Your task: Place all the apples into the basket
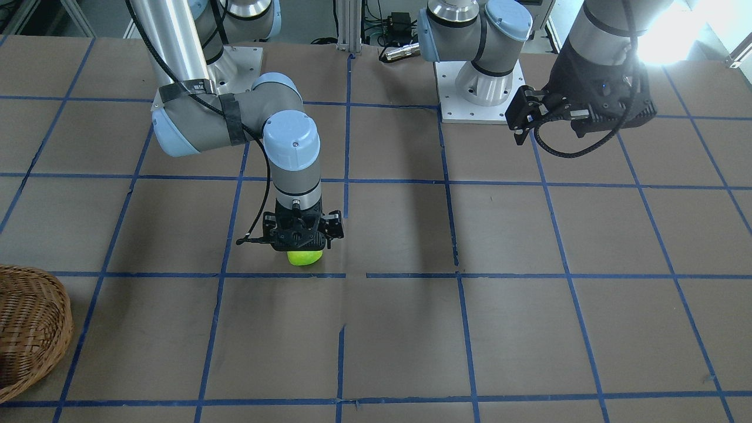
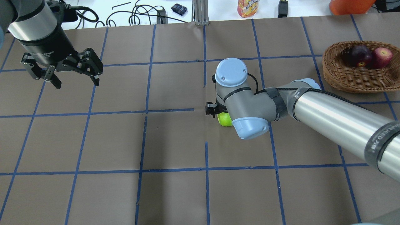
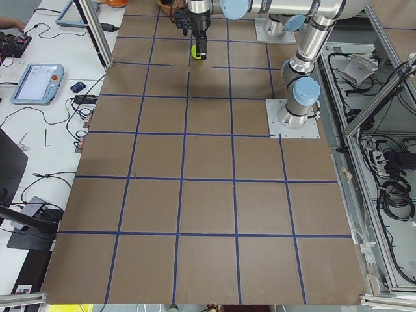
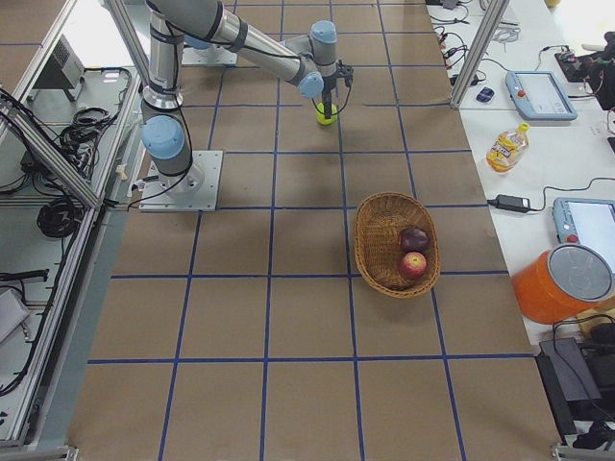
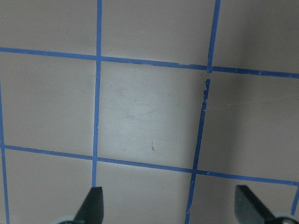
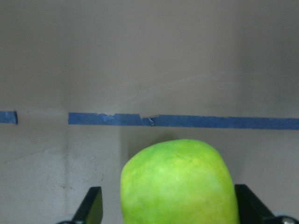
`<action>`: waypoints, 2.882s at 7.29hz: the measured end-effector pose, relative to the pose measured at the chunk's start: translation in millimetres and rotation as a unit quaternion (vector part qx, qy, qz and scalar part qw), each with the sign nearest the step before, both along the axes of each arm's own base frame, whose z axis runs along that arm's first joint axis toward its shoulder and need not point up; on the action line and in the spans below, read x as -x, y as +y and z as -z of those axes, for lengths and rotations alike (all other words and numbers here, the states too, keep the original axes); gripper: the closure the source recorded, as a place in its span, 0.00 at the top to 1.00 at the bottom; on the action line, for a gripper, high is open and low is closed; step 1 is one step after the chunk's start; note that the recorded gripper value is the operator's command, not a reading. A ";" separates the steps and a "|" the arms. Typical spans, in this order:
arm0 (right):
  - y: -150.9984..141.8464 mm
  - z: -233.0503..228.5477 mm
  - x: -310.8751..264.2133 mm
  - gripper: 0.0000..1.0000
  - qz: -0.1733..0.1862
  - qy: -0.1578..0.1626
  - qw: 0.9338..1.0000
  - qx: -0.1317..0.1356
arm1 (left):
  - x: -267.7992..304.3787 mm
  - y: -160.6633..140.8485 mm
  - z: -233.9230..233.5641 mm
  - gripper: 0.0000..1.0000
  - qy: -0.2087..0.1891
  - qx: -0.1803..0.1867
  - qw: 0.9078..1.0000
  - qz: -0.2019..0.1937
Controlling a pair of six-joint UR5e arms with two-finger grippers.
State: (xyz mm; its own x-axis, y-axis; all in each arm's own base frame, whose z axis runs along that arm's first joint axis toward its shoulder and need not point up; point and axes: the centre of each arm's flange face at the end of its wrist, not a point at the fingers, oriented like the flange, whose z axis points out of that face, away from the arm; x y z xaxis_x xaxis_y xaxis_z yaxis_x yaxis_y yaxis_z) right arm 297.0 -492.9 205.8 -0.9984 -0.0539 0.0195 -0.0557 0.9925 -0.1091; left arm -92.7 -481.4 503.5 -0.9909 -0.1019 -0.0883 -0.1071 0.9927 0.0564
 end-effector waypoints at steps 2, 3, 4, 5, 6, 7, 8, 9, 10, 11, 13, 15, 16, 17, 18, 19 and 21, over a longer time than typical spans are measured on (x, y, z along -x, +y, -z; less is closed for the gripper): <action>-8.8 -7.9 2.5 0.39 -0.023 0.019 1.000 -0.001 | 23.7 0.2 -1.7 1.00 0.022 0.005 1.000 0.013; -20.9 -23.2 9.7 0.40 -0.022 0.033 0.999 -0.008 | 33.2 -0.3 0.1 1.00 0.031 0.004 0.999 0.017; -43.5 -50.3 26.4 0.41 -0.008 0.040 0.999 -0.012 | 42.6 0.3 0.9 1.00 0.034 0.003 0.999 0.017; -77.4 -81.2 67.7 0.41 0.012 0.039 0.999 -0.017 | 50.4 1.6 1.2 1.00 0.034 0.003 0.999 0.015; -109.1 -101.5 130.1 0.41 0.012 0.031 0.999 -0.020 | 53.8 2.4 1.5 1.00 0.033 0.003 0.999 0.015; -135.0 -109.1 215.4 0.43 -0.017 0.029 0.999 -0.021 | 55.4 2.5 1.9 1.00 0.033 0.002 0.999 0.015; -153.8 -103.2 300.8 0.44 -0.051 0.033 0.998 -0.015 | 56.3 2.4 2.8 1.00 0.035 0.001 0.999 0.014; -170.9 -89.8 374.5 0.45 -0.074 0.027 0.997 -0.001 | 56.9 2.5 4.5 1.00 0.036 0.000 0.999 0.014; -183.3 -79.2 429.4 0.61 -0.086 0.009 0.996 0.012 | 57.5 2.8 6.4 1.00 0.036 -0.002 0.999 0.013; -188.3 -75.0 457.1 1.00 -0.093 -0.006 0.996 0.014 | 57.9 2.9 7.1 1.00 0.036 -0.002 0.999 0.013; -187.8 -72.4 470.8 1.00 -0.096 -0.026 0.995 -0.001 | 58.6 2.8 7.7 1.00 0.037 -0.001 0.999 0.013; -183.2 -87.9 468.8 1.00 -0.097 -0.042 0.994 -0.025 | 59.0 3.1 8.7 1.00 0.037 -0.002 0.999 0.013; -183.3 -102.7 465.3 1.00 -0.097 -0.046 0.994 -0.032 | 59.1 3.0 9.7 1.00 0.037 -0.002 0.999 0.013; -183.4 -126.0 453.9 1.00 -0.100 -0.048 0.993 -0.040 | 59.2 2.7 10.2 1.00 0.037 -0.002 0.999 0.012; -184.2 -154.9 421.9 1.00 -0.104 -0.045 0.992 -0.050 | 59.2 2.5 9.8 1.00 0.037 -0.001 0.999 0.012; -185.5 -179.9 375.4 1.00 -0.104 -0.030 0.992 -0.061 | 59.4 2.1 9.1 1.00 0.037 0.000 0.999 0.012; -165.7 -235.4 274.3 1.00 -0.091 0.009 0.994 -0.065 | 60.1 1.6 8.3 1.00 0.037 0.001 0.999 0.013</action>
